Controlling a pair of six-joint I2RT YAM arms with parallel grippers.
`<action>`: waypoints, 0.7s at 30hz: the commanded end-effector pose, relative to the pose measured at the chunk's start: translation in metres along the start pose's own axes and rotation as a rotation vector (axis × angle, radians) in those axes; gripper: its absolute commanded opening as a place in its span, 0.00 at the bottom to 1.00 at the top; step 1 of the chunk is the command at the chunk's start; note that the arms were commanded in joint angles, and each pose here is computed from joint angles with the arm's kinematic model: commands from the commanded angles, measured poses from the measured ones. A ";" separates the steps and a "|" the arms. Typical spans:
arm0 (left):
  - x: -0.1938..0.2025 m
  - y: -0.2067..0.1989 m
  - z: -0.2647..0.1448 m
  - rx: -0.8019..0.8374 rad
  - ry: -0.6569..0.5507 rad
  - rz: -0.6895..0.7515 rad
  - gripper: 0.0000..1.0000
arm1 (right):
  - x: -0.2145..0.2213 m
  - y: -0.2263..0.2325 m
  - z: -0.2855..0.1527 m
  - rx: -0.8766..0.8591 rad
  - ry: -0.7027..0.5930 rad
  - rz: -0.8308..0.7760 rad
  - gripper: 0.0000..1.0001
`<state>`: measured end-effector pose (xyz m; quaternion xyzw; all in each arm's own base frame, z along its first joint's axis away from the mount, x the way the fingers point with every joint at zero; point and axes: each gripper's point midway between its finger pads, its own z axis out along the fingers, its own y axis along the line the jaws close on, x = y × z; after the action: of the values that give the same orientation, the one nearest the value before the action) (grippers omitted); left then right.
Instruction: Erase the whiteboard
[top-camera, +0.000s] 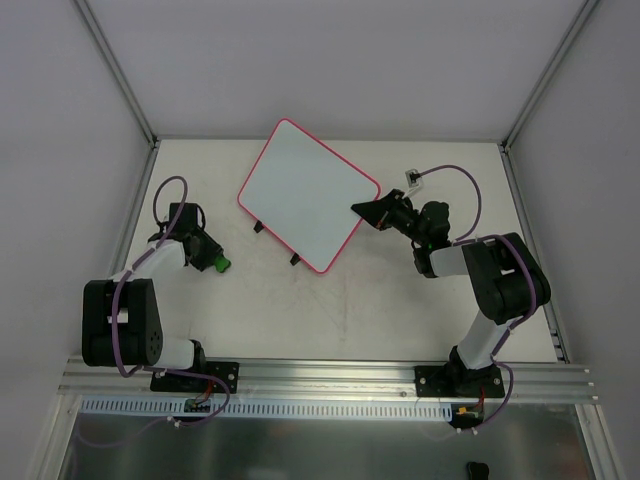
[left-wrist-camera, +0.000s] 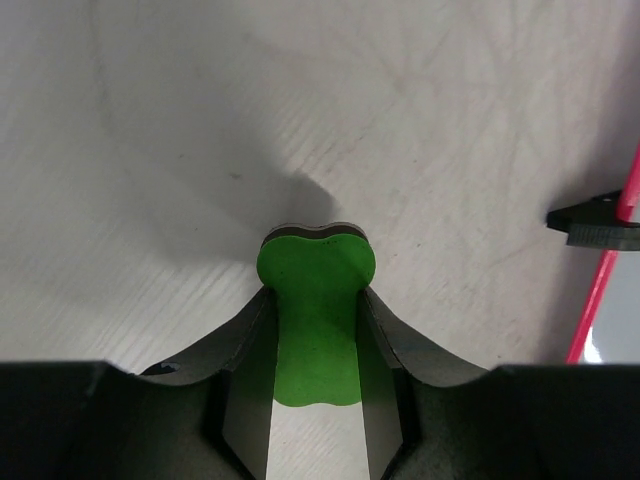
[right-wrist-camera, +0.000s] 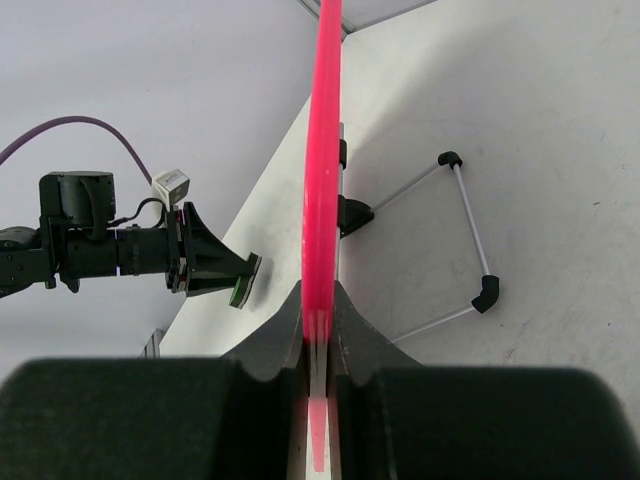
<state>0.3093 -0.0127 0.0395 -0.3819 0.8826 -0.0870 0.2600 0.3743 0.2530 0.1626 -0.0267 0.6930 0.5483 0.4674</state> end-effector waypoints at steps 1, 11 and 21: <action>0.013 0.020 -0.003 -0.087 0.026 -0.044 0.09 | -0.018 0.060 -0.004 -0.248 -0.071 -0.206 0.00; 0.026 0.026 0.001 -0.099 0.087 0.008 0.43 | -0.019 0.060 -0.005 -0.247 -0.074 -0.207 0.00; 0.027 0.011 -0.010 -0.028 0.118 0.008 0.54 | -0.019 0.060 -0.005 -0.246 -0.073 -0.207 0.04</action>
<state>0.2819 -0.0144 0.0222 -0.3885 0.8957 -0.0677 0.2054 0.3734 0.2528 0.1628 -0.0277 0.6915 0.5490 0.4686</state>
